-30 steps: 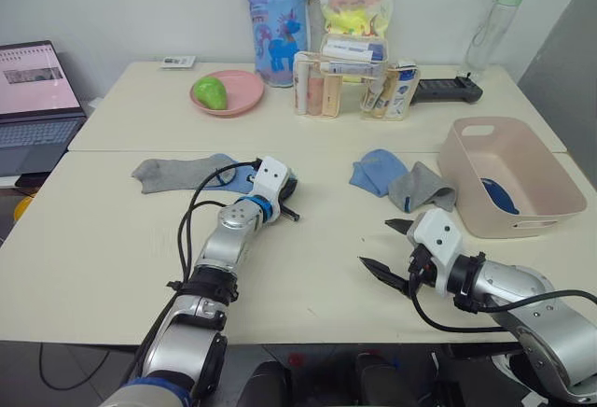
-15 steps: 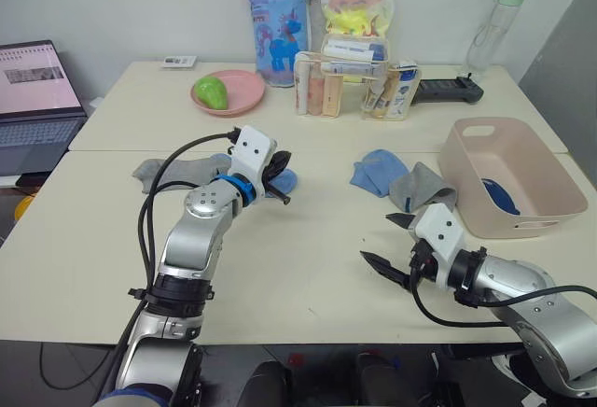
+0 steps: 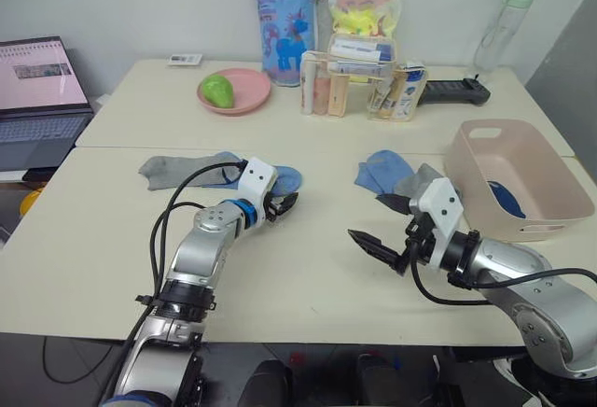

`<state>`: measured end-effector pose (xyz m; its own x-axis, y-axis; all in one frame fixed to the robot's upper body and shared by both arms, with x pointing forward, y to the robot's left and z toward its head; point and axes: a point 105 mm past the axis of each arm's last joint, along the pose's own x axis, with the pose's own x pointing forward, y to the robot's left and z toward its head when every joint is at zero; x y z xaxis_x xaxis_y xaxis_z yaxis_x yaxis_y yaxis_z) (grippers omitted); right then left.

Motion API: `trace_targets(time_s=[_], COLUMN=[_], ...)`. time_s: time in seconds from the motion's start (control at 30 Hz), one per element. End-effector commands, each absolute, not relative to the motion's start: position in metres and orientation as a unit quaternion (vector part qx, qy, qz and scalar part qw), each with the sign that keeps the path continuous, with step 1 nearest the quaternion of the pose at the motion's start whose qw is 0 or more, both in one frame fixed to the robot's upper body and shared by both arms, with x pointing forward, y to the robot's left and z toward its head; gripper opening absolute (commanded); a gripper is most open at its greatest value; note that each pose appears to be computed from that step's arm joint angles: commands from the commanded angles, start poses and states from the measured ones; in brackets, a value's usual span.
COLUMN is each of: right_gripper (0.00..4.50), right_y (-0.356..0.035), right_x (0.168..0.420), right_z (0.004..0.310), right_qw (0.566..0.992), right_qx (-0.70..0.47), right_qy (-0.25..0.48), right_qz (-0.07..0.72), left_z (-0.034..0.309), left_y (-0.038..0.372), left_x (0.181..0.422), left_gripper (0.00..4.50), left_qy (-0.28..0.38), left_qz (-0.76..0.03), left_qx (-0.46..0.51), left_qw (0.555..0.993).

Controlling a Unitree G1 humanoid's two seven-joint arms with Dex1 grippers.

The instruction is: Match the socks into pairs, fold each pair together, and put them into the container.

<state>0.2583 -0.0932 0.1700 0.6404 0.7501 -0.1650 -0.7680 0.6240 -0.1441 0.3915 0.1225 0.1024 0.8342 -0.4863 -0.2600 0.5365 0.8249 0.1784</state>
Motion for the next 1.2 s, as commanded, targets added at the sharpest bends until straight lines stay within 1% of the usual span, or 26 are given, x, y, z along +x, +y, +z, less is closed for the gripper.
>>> trace_targets(time_s=[0.03,0.2,0.33,0.43,0.6,0.77,0.93,1.03,1.13,1.2], right_gripper=[4.50,4.50,4.50,4.50,4.50,4.50,4.50,4.50,4.50,4.50], right_y=[-0.090,-0.088,-0.088,-0.089,-0.091,-0.091,-0.091,-0.093,-0.093,-0.093], right_x=[0.256,0.257,0.257,0.257,0.256,0.256,0.256,0.256,0.255,0.255], right_z=[0.181,0.181,0.181,0.180,0.179,0.177,0.177,0.176,0.176,0.176], right_qw=[0.899,0.898,0.899,0.901,0.903,0.903,0.903,0.904,0.904,0.904], right_qx=[-0.108,-0.109,-0.109,-0.108,-0.105,-0.105,-0.107,-0.109,-0.109,-0.109], right_qy=[0.022,0.022,0.020,0.021,0.024,0.025,0.025,0.026,0.027,0.027], right_qz=[0.425,0.425,0.423,0.420,0.416,0.416,0.415,0.413,0.413,0.413], left_z=[0.113,0.100,0.088,0.084,0.082,0.088,0.108,0.136,0.171,0.184], left_y=[0.118,0.112,0.125,0.133,0.142,0.150,0.155,0.143,0.123,0.111], left_x=[0.407,0.412,0.419,0.421,0.420,0.421,0.418,0.408,0.397,0.390], left_gripper=[3.62,3.62,3.62,3.05,1.54,0.08,0.04,0.04,0.04,0.04], left_qy=[0.080,0.105,0.141,0.148,0.152,0.140,0.108,0.080,0.055,0.050], left_qz=[-0.249,-0.255,-0.217,-0.205,-0.193,-0.181,-0.184,-0.221,-0.266,-0.290], left_qx=[0.157,0.146,0.090,0.084,0.089,0.090,0.086,0.070,0.037,0.023], left_qw=[0.952,0.950,0.962,0.964,0.965,0.969,0.973,0.969,0.962,0.955])
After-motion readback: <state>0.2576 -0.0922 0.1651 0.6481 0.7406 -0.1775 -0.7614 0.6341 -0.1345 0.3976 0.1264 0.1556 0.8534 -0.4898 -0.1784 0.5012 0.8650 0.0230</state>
